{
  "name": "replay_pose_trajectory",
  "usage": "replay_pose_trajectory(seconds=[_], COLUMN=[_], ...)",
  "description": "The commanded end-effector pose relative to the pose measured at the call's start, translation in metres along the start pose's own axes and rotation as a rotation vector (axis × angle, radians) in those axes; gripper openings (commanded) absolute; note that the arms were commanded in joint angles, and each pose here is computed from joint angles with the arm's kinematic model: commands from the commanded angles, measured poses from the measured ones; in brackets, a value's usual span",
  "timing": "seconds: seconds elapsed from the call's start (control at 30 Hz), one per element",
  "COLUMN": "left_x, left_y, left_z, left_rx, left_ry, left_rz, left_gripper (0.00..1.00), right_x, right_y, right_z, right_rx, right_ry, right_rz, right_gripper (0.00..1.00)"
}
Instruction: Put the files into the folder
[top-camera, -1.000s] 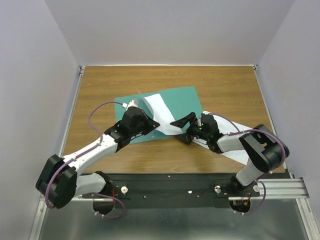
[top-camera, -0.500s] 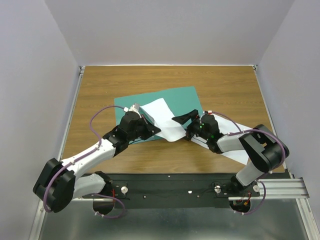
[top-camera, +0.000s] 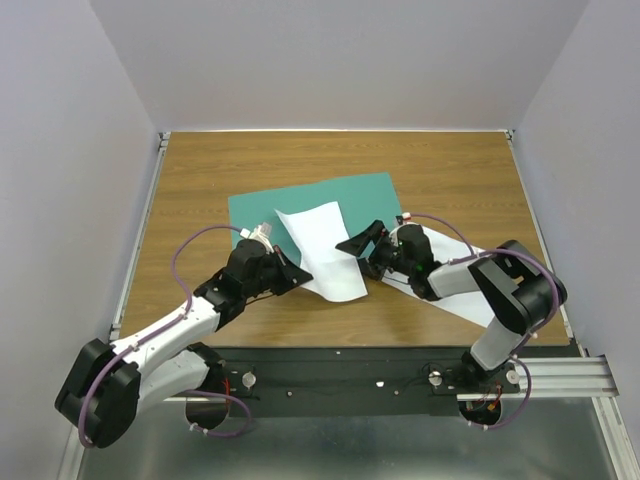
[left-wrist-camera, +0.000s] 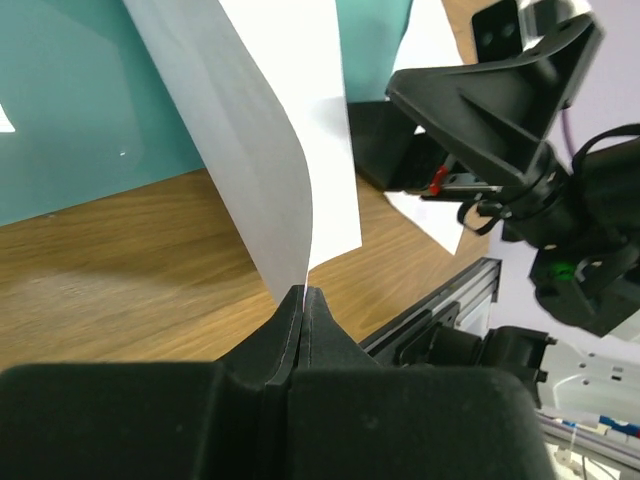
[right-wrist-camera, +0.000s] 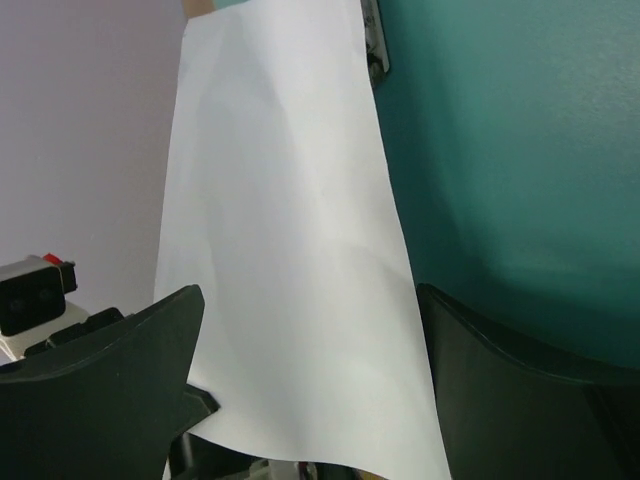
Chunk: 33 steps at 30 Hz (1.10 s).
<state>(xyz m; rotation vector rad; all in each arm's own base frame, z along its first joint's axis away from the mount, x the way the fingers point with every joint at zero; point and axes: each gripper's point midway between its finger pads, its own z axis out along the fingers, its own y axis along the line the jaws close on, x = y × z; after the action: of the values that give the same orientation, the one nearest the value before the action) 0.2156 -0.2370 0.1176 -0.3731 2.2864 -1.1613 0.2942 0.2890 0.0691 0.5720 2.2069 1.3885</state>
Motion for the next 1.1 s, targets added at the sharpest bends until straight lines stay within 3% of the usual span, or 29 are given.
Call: replay_pose_trajectory(seconds=[0.0,0.3,0.6,1.07], left_x=[0.010,0.014,0.019,0.010], left_y=[0.008,0.017,0.058,0.088], left_z=[0.000,-0.002,-0.005,-0.008], left_rx=[0.023,0.035,-0.080,-0.177], left_ry=[0.060,0.096,0.108,0.063], left_rz=[0.048,0.093,0.052,0.019], left_gripper=[0.00,0.00,0.00,0.00], right_x=[0.014,0.024,0.030,0.029], right_y=[0.007,-0.006,-0.033,-0.052], right_z=[0.007,0.013,0.013,0.025], right_rx=[-0.049,-0.031,0.058,0.112], right_ry=[0.118,0.193,0.241,0.254], right_rz=[-0.111,-0.167,-0.241,-0.233], right_gripper=[0.93,0.91,0.89,0.67])
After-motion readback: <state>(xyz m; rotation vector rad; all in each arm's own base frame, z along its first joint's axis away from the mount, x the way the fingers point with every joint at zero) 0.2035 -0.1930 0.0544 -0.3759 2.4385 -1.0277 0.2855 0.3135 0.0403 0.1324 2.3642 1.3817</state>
